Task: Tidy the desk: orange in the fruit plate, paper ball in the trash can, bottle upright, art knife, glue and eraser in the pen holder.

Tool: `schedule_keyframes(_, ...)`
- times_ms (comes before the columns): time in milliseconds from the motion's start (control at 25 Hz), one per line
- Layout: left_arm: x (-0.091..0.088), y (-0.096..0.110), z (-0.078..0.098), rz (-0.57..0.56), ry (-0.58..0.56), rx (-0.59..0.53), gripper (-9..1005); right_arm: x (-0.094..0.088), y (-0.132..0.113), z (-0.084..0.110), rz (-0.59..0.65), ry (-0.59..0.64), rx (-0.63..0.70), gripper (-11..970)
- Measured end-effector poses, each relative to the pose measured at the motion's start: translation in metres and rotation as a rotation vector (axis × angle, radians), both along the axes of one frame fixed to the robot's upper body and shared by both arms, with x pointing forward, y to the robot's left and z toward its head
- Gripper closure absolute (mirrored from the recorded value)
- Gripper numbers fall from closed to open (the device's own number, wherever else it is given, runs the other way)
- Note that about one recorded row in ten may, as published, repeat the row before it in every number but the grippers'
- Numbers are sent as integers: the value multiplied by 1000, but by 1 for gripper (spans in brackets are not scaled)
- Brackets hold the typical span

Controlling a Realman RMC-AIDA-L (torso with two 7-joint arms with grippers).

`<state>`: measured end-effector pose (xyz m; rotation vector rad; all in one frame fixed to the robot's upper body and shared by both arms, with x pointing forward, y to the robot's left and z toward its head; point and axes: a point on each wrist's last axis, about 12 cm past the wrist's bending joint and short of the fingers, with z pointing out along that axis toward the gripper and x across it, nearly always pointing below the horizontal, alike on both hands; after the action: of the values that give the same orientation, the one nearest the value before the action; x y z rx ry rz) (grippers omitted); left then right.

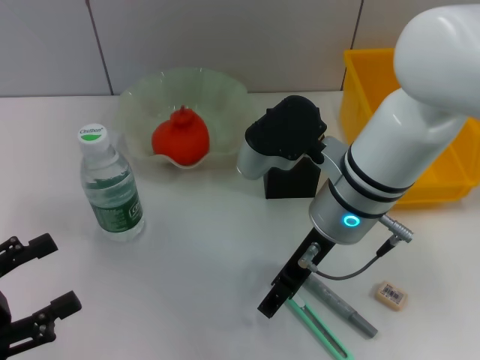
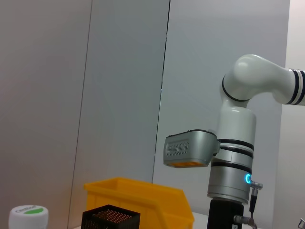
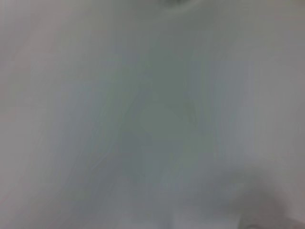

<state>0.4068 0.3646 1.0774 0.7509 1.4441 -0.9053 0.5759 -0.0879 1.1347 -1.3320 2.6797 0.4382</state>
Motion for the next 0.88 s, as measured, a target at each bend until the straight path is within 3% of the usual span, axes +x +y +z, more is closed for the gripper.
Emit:
schedule_keyframes(520, -1, -1, -1, 1, 1, -2, 149, 1, -3, -4, -20, 5, -17, 288)
schedule_keyframes(720, -1, -1, -1, 1, 2, -5, 149, 1, -5, -5, -31, 10, -23, 493)
schedule_keyframes(880, -1, -2, -1, 1, 2, -7, 149, 2, -5, -6, -40, 9, -24, 503)
